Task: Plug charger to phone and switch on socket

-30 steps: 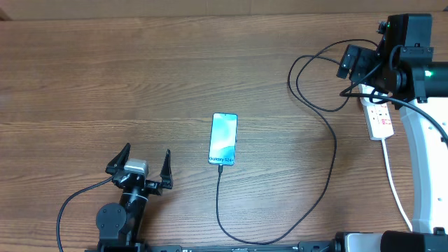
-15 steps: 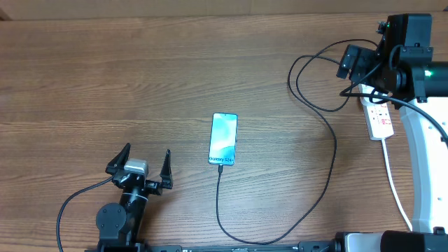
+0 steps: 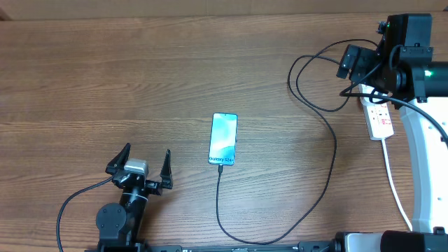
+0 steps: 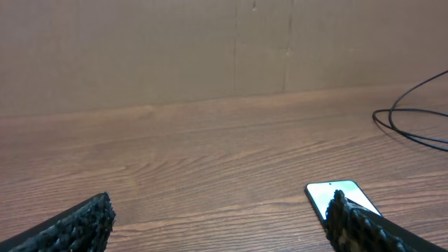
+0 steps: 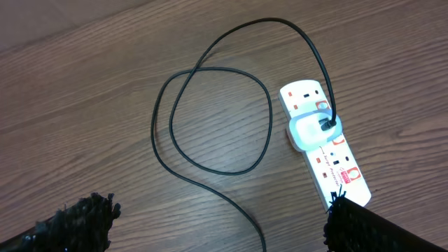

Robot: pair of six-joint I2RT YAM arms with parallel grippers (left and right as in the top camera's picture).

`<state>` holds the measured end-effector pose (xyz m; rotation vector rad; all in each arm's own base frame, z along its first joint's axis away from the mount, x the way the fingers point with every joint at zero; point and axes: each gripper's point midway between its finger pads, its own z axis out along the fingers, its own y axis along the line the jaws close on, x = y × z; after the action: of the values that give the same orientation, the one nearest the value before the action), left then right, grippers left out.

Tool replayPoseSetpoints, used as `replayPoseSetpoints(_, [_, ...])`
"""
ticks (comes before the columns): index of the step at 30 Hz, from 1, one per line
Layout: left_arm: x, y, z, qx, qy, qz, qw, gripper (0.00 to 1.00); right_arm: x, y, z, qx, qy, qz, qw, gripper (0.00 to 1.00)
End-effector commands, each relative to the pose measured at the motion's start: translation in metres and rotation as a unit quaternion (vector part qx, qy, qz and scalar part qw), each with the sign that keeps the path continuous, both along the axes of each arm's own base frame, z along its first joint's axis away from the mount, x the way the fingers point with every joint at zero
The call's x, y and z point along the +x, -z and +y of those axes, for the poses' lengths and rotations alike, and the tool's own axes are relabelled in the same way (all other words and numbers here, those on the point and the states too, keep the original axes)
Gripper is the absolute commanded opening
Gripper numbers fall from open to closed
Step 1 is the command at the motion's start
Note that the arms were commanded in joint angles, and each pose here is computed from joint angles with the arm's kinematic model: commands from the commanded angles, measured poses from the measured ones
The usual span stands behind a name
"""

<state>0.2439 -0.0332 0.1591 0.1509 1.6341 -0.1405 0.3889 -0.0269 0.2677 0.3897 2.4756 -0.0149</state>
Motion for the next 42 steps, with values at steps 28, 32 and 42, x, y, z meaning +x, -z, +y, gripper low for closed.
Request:
replayPoseSetpoints(28, [0.000,0.000,0.003,0.010,-0.007,-0.004,1.000,1.00,-0.076,0.066,0.004,0.001,-0.002,0.073,0.997,1.00])
replayPoseSetpoints(32, [0.000,0.000,0.003,0.010,-0.007,-0.004,1.000,1.00,-0.079,0.056,0.004,0.000,-0.003,0.057,0.998,1.00])
replayPoseSetpoints(42, [0.000,0.000,0.003,0.010,-0.007,-0.004,1.000,1.00,-0.081,0.051,0.004,0.000,-0.003,0.047,0.999,1.00])
